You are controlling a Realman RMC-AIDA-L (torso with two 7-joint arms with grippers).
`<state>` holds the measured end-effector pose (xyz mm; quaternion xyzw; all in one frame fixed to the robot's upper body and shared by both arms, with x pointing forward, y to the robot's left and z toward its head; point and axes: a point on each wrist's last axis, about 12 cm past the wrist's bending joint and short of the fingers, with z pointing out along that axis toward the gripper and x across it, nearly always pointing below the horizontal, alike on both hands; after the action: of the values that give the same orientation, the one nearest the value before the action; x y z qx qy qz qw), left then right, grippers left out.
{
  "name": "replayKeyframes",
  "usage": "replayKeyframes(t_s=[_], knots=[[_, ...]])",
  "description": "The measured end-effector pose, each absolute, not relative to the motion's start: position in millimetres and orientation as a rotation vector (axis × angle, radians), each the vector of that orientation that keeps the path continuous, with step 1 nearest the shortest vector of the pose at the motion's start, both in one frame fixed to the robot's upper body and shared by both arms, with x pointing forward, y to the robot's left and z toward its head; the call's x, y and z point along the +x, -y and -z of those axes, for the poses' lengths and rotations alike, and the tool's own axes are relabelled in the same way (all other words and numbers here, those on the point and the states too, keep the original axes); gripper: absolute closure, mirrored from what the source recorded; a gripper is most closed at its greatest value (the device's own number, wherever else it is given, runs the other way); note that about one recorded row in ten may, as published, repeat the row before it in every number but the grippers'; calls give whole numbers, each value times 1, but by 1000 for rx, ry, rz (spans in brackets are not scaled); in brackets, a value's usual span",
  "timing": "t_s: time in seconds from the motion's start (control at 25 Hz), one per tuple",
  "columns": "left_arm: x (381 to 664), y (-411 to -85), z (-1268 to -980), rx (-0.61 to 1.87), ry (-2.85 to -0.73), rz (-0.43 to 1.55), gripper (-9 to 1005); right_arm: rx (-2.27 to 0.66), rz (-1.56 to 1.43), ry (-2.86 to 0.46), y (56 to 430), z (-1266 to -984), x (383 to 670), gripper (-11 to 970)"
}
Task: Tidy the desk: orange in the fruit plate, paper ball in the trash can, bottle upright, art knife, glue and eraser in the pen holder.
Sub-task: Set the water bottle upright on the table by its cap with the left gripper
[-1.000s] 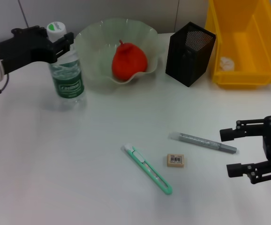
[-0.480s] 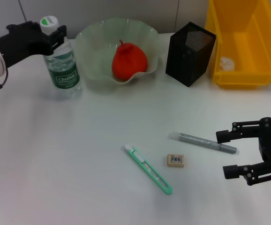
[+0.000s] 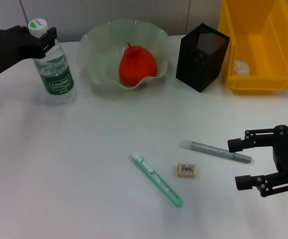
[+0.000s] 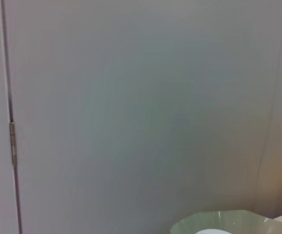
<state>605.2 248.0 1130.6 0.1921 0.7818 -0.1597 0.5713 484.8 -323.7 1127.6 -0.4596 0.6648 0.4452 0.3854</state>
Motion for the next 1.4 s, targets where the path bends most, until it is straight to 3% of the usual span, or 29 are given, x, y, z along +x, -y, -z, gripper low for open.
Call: replayKeyframes(t_s=[1.2, 1.4], knots=[[601, -245, -1115, 468, -1879, 404, 384, -1179, -1139, -1684, 320, -1128, 488, 181], [599, -245, -1119, 471, -1865, 429, 178, -1180, -1140, -1684, 320, -1128, 488, 181]])
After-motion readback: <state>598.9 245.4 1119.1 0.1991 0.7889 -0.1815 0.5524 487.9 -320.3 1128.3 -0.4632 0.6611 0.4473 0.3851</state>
